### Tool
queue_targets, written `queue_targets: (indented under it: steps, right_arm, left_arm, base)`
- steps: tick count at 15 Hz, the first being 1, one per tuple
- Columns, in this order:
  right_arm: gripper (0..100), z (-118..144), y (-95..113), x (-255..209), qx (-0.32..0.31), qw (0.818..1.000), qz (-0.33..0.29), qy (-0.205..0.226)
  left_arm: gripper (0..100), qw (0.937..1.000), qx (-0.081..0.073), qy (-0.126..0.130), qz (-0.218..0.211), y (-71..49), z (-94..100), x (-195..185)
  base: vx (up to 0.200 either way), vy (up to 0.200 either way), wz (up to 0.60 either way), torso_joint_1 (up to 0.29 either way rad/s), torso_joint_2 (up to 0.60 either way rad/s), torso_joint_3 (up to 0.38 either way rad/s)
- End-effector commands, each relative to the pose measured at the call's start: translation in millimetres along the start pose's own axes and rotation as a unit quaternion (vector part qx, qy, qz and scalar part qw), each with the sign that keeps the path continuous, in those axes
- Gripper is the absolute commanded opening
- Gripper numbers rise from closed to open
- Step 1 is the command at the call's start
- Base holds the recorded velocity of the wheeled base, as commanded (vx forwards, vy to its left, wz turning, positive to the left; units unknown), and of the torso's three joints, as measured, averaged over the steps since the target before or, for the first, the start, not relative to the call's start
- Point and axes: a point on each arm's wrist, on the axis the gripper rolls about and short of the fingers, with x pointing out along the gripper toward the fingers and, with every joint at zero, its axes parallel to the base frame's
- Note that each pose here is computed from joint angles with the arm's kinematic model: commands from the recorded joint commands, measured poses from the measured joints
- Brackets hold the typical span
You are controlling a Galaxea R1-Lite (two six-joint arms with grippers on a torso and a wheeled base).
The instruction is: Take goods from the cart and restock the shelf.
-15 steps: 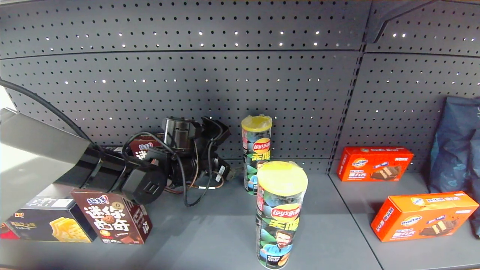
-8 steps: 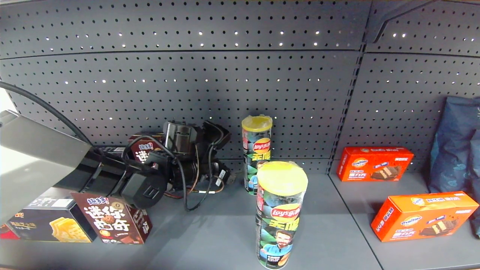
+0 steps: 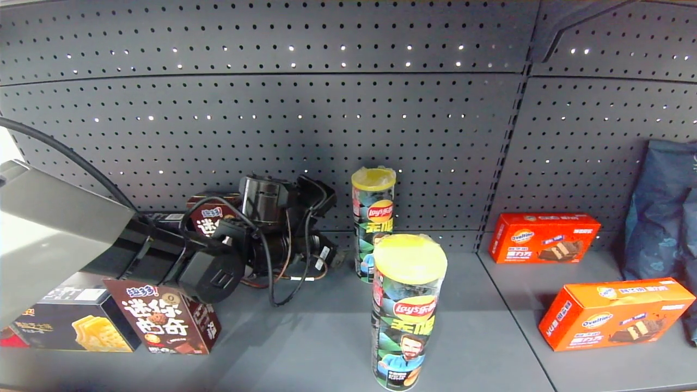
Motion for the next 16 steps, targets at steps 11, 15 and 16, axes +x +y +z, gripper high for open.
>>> queue_targets:
  steps: [11,15,16]
  right_arm:
    - [100,-0.1,0.0,0.1,0.000,1.000,0.000,0.001]
    - [100,-0.1,0.0,0.1,0.000,1.000,0.000,0.001]
    - [100,-0.1,0.0,0.1,0.000,1.000,0.000,0.001]
  left_arm:
    - [100,1.0000,0.000,-0.003,0.000,1.0,0.7,13.0]
    - [100,1.0000,0.001,-0.003,-0.003,-1.9,1.1,15.5]
    - [100,1.0000,0.001,-0.004,-0.004,-2.2,2.1,16.6]
  base:
    - [0.000,0.000,0.00,0.000,0.00,0.000]
    - [0.000,0.000,0.00,0.000,0.00,0.000]
    - [0.000,0.000,0.00,0.000,0.00,0.000]
